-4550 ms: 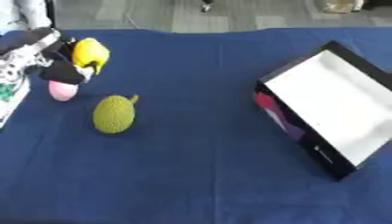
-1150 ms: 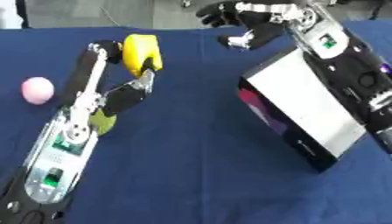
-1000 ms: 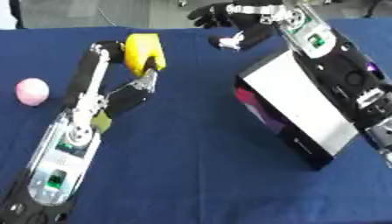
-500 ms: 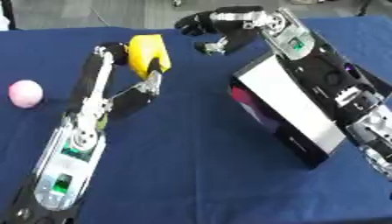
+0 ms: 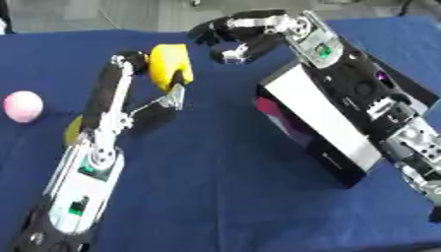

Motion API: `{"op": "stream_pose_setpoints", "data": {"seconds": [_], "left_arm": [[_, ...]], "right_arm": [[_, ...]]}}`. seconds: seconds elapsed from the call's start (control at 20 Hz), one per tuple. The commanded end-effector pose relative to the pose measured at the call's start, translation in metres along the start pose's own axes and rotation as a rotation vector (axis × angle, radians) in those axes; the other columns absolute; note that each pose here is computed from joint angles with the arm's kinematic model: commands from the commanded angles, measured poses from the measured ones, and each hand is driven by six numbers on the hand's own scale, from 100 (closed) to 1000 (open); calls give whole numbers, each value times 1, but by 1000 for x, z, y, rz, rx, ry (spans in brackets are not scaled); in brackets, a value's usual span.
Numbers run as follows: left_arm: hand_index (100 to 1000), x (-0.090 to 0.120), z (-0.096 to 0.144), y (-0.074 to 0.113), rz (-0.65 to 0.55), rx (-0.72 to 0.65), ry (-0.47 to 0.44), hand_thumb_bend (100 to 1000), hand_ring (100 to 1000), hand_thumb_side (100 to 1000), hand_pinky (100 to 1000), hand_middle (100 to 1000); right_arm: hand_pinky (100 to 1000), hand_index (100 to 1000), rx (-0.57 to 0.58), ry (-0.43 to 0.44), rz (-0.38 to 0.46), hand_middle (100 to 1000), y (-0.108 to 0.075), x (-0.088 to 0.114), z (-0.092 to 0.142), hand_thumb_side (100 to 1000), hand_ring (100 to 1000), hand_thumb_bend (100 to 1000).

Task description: Pick up the objects with one hand, pass them to the other hand, and then place them into the box on the other side of the table.

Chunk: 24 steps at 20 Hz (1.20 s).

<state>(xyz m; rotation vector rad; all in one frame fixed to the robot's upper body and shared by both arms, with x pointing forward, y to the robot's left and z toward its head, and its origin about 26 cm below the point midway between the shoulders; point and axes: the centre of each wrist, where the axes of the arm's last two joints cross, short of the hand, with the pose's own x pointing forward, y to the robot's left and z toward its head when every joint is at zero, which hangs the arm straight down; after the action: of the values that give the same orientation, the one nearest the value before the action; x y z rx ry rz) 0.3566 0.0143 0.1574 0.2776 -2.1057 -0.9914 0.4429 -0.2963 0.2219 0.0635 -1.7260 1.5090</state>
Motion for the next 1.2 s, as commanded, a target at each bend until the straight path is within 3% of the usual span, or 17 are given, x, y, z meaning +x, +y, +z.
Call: {"op": "stream_pose_setpoints", "data": {"seconds": [0.05,0.5,1.2], "left_arm": [[552,8,-8,0,-17,9,-29,100,668,372,743,466],[553,10,-14,-8,-9,32,-30,100,660,396,737,457],[552,2,-16,-16,-42,56,29,100,657,358,734,447]], "right_arm": [[1000,1000,-5,-21,28,1000,-12,12,-2,549,1000,100],[1000,1000,14,-46,29,1000,-9,21,-9,550,1000,100],[1000,1000,62,-119,37,1000,-8,43,-15,585,1000,100]]}}
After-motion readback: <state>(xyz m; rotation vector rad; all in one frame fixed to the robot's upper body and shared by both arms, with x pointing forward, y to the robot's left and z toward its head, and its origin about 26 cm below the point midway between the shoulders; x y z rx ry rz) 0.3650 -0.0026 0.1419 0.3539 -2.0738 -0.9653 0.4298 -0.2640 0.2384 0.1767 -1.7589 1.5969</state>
